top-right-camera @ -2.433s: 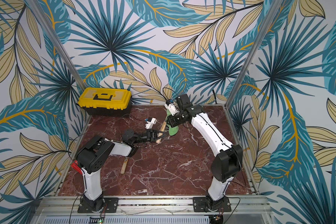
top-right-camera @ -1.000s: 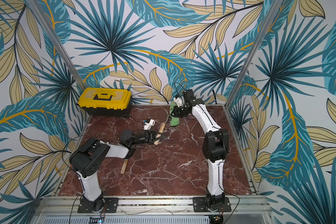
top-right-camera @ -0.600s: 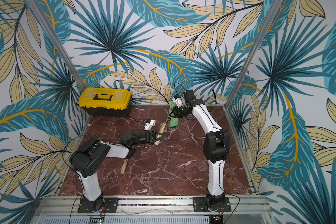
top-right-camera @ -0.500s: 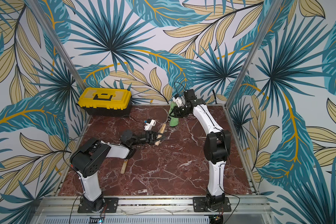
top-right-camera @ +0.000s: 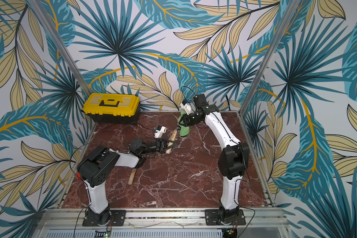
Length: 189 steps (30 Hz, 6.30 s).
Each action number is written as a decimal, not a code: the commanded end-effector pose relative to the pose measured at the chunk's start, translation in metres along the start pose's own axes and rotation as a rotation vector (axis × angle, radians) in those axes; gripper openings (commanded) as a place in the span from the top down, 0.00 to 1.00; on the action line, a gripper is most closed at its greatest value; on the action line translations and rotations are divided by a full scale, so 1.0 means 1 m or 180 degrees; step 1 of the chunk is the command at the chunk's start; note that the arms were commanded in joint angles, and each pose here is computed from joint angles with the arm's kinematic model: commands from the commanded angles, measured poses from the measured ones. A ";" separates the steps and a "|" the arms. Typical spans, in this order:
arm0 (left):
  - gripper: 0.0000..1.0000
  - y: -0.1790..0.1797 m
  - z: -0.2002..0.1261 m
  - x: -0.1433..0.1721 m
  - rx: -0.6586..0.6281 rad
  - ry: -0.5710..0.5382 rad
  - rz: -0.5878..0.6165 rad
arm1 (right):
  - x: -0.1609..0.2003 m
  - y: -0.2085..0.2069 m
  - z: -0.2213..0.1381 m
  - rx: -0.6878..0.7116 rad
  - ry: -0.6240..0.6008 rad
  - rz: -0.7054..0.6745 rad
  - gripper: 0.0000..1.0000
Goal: Wipe small sickles with rags
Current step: Wipe the small sickle, then place the small sickle at the center of the board.
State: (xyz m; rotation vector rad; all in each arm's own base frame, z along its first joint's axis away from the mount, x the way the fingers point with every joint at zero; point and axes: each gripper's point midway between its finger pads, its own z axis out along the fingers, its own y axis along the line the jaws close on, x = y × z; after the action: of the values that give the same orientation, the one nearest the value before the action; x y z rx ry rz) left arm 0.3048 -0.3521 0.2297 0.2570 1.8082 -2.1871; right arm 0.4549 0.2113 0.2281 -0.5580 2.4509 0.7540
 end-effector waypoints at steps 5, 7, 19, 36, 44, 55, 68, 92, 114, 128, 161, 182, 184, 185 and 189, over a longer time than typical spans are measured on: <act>1.00 0.001 0.008 -0.004 0.0033 0.0067 0.0009 | 0.020 0.038 -0.008 -0.0154 0.0142 -0.0267 0.97; 1.00 0.002 0.008 -0.005 0.0030 0.0069 0.0013 | 0.026 0.044 -0.009 -0.0163 0.0187 -0.0301 0.97; 1.00 0.024 -0.010 -0.038 -0.0118 -0.0048 0.0218 | 0.090 0.033 -0.049 0.0893 0.0752 -0.0337 0.98; 1.00 0.029 -0.027 -0.010 -0.0757 0.0179 0.0669 | 0.057 -0.035 -0.044 0.1643 0.0692 -0.0093 0.98; 1.00 0.024 -0.036 0.023 -0.0933 0.0379 0.0726 | 0.025 -0.050 -0.005 0.1294 0.0582 -0.0331 0.98; 1.00 0.023 -0.037 0.044 -0.1037 0.0597 0.0806 | 0.027 -0.044 0.010 0.0808 0.0601 -0.0627 0.97; 1.00 0.018 -0.032 0.051 -0.0970 0.0678 0.0884 | 0.039 -0.015 0.009 0.0322 0.0535 -0.0612 0.97; 1.00 0.015 -0.019 0.024 -0.0990 0.0596 0.1038 | 0.114 0.059 0.015 0.0198 0.0786 -0.0679 0.97; 1.00 0.042 -0.025 0.001 -0.1861 0.0416 0.1547 | 0.060 0.007 -0.075 0.1429 0.0331 -0.0699 0.96; 1.00 0.053 -0.037 0.008 -0.2302 0.0658 0.1807 | 0.033 -0.052 -0.041 0.1778 0.0666 -0.0412 0.96; 1.00 0.193 0.012 -0.063 -0.3326 0.0849 0.1099 | 0.170 -0.047 -0.126 0.2075 0.0136 0.0718 0.91; 0.90 0.226 0.013 -0.071 -0.3807 0.0911 0.0886 | 0.188 -0.036 -0.112 0.1763 -0.0059 0.0863 0.90; 0.89 0.229 0.014 -0.071 -0.3821 0.0927 0.0872 | 0.189 -0.036 -0.111 0.1757 -0.0060 0.0863 0.90; 0.89 0.230 0.015 -0.071 -0.3817 0.0936 0.0867 | 0.190 -0.036 -0.111 0.1753 -0.0056 0.0852 0.90; 0.87 0.233 0.016 -0.072 -0.3837 0.0933 0.0856 | 0.189 -0.036 -0.109 0.1732 -0.0048 0.0839 0.90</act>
State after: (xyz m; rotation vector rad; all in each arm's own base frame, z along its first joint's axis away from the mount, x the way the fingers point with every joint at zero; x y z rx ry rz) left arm 0.4516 -0.3964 0.0391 0.4874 2.6558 -0.6584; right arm 0.2882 0.0727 0.1843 -0.0277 2.6016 0.1315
